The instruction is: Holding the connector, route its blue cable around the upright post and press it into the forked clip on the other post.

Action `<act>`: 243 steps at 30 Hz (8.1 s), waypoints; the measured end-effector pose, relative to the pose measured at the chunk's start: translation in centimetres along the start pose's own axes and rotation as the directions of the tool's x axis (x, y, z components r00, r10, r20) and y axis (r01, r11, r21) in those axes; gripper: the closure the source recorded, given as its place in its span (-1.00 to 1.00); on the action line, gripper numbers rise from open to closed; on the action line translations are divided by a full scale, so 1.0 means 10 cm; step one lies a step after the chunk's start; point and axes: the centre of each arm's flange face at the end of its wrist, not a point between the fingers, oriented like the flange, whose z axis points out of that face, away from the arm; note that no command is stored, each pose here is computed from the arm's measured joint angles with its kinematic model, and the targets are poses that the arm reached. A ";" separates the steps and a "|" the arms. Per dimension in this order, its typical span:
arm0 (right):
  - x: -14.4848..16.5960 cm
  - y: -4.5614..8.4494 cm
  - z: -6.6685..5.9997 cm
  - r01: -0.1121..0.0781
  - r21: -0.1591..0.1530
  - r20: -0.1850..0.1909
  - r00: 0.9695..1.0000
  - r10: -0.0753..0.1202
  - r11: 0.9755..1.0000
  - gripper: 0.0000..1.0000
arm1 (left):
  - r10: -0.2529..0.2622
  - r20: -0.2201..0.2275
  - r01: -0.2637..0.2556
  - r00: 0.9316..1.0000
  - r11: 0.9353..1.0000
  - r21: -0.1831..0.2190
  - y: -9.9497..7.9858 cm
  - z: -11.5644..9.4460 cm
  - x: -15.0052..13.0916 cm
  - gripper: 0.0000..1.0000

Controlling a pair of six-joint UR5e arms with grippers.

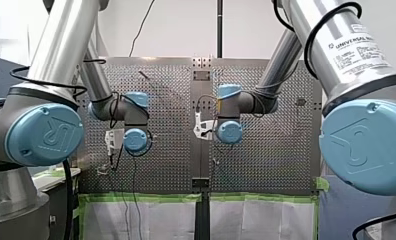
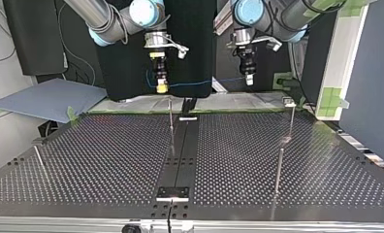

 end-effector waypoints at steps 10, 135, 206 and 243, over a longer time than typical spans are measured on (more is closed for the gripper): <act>0.56 0.01 0.03 -0.014 0.027 -0.073 0.997 0.016 1.000 1.00 | -0.013 0.031 0.014 0.999 1.000 -0.021 -0.02 0.09 -0.41 0.93; 2.37 -0.93 1.84 -0.041 0.345 -0.333 0.929 0.163 0.938 1.00 | -0.290 0.208 0.269 0.934 0.955 0.122 0.93 2.49 -3.08 0.74; 0.22 -0.71 1.87 -0.031 0.199 -0.029 0.999 0.037 0.979 1.00 | -0.316 0.042 0.310 0.948 0.944 0.110 0.78 2.52 -2.34 -1.00; -1.64 -0.33 1.01 0.015 0.120 0.093 0.995 -0.027 0.993 1.00 | -0.291 0.051 0.287 0.955 0.955 0.073 0.82 2.52 -2.34 -1.00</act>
